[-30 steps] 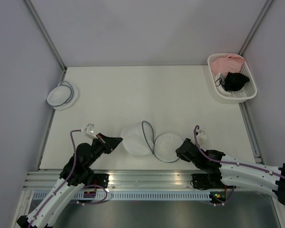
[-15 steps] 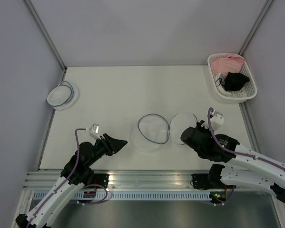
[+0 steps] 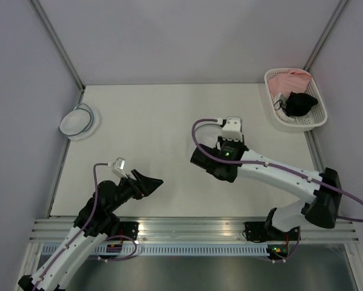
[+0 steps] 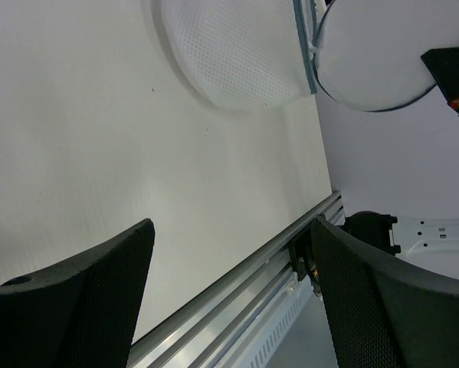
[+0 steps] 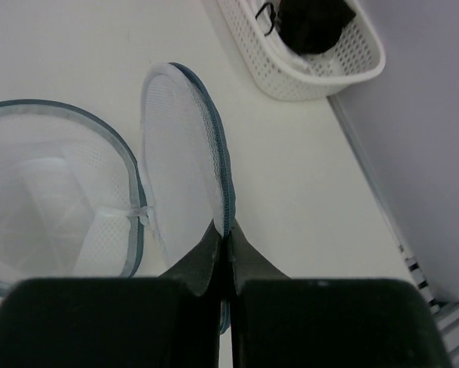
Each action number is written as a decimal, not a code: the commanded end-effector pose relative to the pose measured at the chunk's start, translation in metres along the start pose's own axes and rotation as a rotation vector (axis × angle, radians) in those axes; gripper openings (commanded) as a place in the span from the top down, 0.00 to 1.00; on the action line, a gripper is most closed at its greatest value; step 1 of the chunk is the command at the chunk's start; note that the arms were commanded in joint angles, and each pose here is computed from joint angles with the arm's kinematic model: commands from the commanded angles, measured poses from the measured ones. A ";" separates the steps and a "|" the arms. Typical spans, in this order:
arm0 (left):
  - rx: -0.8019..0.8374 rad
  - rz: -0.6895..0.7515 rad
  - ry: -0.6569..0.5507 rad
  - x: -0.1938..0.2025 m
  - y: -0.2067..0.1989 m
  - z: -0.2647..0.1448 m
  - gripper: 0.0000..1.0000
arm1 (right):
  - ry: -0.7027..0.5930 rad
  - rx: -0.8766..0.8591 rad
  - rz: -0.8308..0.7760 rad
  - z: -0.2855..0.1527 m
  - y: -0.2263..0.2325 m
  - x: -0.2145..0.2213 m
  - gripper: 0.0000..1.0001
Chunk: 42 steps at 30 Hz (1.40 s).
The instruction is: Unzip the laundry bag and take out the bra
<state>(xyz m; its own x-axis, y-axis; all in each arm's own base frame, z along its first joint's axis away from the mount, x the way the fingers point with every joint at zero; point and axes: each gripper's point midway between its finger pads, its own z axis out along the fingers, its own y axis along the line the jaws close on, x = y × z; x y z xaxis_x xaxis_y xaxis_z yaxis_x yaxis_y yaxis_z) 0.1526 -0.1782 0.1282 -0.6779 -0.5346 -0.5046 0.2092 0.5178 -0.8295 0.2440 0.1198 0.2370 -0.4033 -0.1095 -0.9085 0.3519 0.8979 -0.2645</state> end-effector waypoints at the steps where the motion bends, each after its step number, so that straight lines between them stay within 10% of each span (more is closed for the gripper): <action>1: 0.017 0.036 -0.033 -0.011 -0.011 -0.007 0.13 | -0.131 0.125 -0.307 0.007 -0.003 -0.024 1.00; 20: -0.212 0.003 -0.244 -0.056 0.003 -0.054 0.12 | -0.708 0.010 -0.665 -0.044 0.145 0.018 0.98; 23: -0.215 -0.009 -0.255 -0.058 0.003 -0.055 0.12 | -0.755 -0.066 -0.650 -0.062 0.143 0.028 0.65; 24: -0.217 -0.012 -0.254 -0.057 0.004 -0.055 0.12 | -0.759 -0.096 -0.618 -0.067 0.142 0.031 0.26; 33: -0.123 0.002 -0.238 -0.055 -0.011 -0.043 0.12 | -0.739 -0.355 -0.334 -0.138 0.107 0.012 0.18; 42: 0.015 0.160 -0.034 -0.050 -0.059 0.011 0.12 | -0.303 -0.529 0.067 -0.139 0.045 -0.010 0.02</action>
<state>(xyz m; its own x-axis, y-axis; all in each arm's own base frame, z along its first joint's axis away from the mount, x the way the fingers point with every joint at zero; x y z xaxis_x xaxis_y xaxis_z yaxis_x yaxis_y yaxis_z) 0.1698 -0.1640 0.1713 -0.6113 -0.5466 -0.5723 0.1775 0.6100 -0.7722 0.1420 0.2464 0.2536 -0.0825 -0.2047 -0.9753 -0.1406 0.9713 -0.1920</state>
